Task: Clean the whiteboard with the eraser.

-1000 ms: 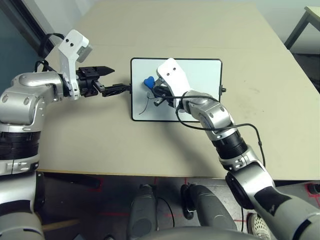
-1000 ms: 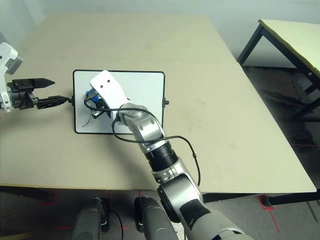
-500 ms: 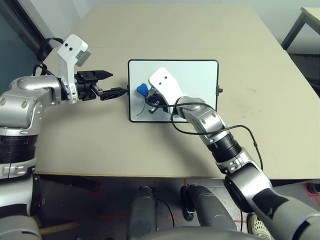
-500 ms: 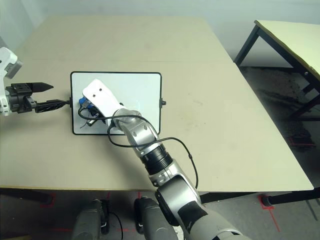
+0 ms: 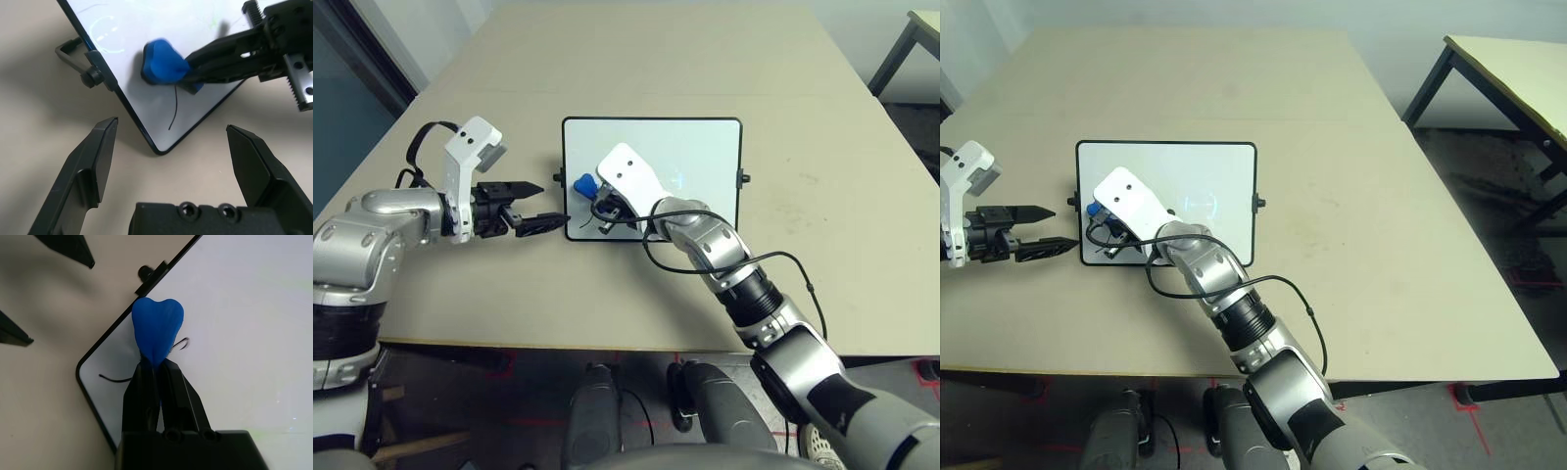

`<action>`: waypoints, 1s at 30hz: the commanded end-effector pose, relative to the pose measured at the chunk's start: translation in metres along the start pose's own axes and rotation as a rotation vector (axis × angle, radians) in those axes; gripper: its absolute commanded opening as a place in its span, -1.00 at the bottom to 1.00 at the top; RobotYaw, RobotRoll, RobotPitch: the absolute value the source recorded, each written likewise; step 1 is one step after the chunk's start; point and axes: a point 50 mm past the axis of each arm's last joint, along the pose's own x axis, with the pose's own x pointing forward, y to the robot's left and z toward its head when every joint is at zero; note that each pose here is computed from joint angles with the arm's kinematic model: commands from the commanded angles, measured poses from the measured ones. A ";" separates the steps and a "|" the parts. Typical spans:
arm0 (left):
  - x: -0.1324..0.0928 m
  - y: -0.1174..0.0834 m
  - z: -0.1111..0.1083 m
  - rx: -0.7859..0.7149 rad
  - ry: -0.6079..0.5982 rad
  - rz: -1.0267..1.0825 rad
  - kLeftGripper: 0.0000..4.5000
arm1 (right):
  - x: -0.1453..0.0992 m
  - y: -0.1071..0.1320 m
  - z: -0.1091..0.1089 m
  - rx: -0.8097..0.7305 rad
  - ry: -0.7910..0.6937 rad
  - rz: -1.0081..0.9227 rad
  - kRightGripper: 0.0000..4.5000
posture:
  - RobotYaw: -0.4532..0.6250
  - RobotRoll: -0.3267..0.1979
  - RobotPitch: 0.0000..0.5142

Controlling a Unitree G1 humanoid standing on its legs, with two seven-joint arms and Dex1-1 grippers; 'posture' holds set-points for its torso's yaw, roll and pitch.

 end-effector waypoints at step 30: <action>-0.032 0.000 -0.002 -0.025 0.071 0.056 1.00 | 0.000 0.009 -0.034 -0.008 0.190 -0.004 -1.00 | -0.14 0.25 -0.02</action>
